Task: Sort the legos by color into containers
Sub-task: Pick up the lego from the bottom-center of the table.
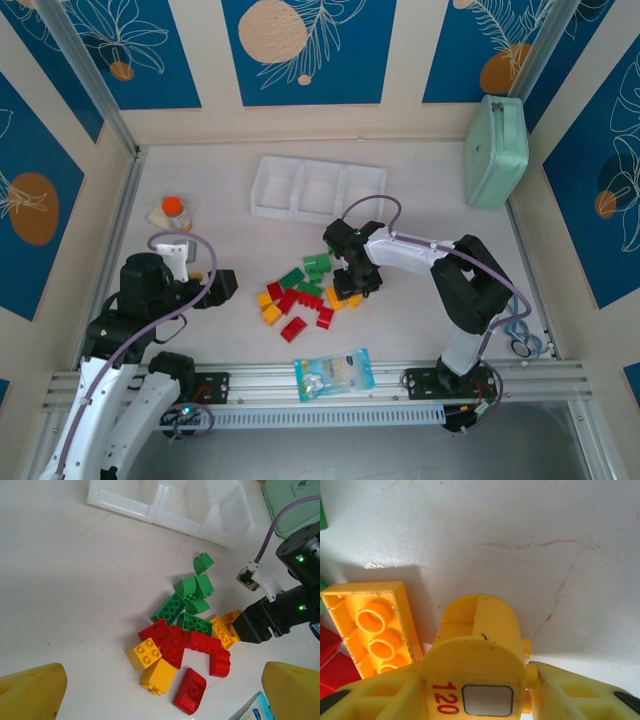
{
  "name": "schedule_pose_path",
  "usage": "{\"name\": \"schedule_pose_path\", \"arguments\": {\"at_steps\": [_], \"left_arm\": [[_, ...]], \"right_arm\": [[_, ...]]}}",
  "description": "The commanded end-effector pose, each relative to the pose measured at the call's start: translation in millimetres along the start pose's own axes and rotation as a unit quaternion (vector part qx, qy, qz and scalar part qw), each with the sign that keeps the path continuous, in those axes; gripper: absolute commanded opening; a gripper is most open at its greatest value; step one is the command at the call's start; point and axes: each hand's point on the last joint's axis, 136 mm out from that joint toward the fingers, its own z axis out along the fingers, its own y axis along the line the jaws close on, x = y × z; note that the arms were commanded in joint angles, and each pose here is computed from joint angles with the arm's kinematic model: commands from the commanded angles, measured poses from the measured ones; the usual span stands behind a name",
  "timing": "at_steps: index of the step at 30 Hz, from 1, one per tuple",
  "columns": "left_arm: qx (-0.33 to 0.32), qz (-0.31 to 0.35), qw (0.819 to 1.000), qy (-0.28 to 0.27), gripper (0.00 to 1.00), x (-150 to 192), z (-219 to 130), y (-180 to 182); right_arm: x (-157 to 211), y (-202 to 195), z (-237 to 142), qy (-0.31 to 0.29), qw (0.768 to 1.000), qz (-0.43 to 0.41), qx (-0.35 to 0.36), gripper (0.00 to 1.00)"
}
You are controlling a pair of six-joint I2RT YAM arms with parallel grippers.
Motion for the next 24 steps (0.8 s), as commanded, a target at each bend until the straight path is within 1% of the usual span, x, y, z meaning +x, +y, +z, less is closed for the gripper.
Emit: {"name": "schedule_pose_path", "arguments": {"at_steps": [1, 4, 8, 12, 13, 14, 15, 21, 24], "left_arm": [[0.005, 0.015, 1.0, -0.004, 1.0, 0, 1, -1], [0.005, 0.014, 1.0, -0.004, 1.0, 0, 1, -1], [0.003, 0.012, 1.0, -0.005, 1.0, 0, 2, 0], [-0.004, 0.011, 1.0, -0.007, 1.0, -1, 2, 2], [-0.005, 0.011, 1.0, -0.007, 1.0, 0, 2, 3], [-0.006, 0.01, 1.0, -0.007, 1.0, -1, 2, 3], [-0.008, 0.01, 1.0, -0.007, 1.0, 0, 2, 4], [-0.014, 0.01, 1.0, -0.01, 1.0, -1, 1, 6], [-0.016, 0.01, 1.0, -0.01, 1.0, -1, 1, 6]], "right_arm": [[2, -3, 0, 0.001, 1.0, 0.002, 0.003, 0.49], [4, -5, 0, 0.003, 1.0, 0.001, 0.006, 0.49], [4, -6, 0, 0.0, 1.0, -0.008, 0.013, 0.45], [0, -5, -12, -0.012, 0.999, -0.02, 0.023, 0.41], [-2, -4, -18, -0.021, 0.999, -0.022, 0.024, 0.4], [-5, -3, -25, -0.03, 0.999, -0.025, 0.023, 0.37], [-8, -3, -32, -0.039, 0.999, -0.025, 0.023, 0.36], [-34, -2, -80, -0.112, 0.993, -0.032, 0.016, 0.34], [-58, -14, -105, -0.153, 0.988, -0.015, 0.011, 0.34]]}}
